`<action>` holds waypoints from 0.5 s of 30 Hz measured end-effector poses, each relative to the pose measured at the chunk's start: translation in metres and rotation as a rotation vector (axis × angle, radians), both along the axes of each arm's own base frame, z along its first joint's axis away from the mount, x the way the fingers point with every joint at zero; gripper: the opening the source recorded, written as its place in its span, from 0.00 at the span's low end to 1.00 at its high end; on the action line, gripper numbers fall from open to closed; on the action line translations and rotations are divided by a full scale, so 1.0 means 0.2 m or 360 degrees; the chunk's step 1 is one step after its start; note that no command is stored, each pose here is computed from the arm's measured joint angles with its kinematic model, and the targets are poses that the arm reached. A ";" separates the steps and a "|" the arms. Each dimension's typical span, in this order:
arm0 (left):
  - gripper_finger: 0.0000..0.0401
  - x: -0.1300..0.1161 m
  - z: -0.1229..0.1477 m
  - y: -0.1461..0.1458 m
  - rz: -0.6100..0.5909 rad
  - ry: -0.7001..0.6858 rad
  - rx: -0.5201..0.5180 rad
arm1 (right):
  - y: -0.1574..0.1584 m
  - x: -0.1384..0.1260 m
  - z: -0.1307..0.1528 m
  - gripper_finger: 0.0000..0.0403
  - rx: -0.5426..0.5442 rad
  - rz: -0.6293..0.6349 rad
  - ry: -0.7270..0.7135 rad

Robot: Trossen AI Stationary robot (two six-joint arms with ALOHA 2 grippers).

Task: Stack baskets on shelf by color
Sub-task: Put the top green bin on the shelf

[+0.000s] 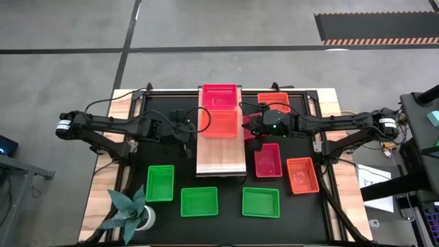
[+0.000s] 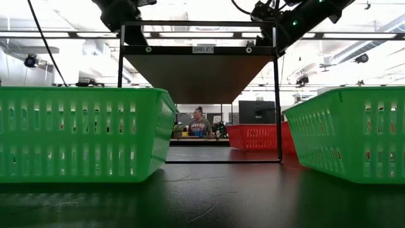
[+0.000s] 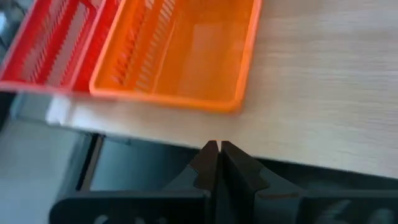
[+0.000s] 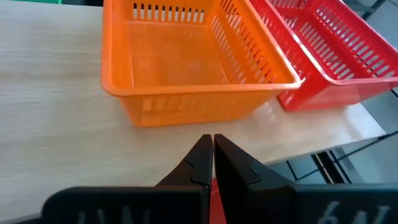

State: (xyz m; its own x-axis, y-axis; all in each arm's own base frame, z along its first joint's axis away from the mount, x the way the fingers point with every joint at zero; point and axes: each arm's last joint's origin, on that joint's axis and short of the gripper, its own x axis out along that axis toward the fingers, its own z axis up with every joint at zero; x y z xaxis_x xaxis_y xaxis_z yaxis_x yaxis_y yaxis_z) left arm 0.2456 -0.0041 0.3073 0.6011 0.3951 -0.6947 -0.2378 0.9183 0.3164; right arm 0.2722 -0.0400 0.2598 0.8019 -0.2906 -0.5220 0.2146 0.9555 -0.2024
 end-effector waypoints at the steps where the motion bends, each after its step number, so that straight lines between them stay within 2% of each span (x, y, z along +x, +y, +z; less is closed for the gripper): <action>1: 0.01 -0.01 0.00 -0.01 0.0016 -0.0011 -0.0039 | 0.00 -0.01 0.01 0.02 0.0000 -0.0002 -0.0005; 10: 0.01 -0.06 0.00 -0.18 0.0076 -0.0025 -0.0407 | 0.06 -0.03 0.02 0.02 -0.0087 -0.0071 0.0022; 15: 0.01 -0.08 0.00 -0.27 0.0182 -0.0051 -0.0792 | 0.09 -0.03 0.02 0.02 -0.0106 -0.0047 0.0036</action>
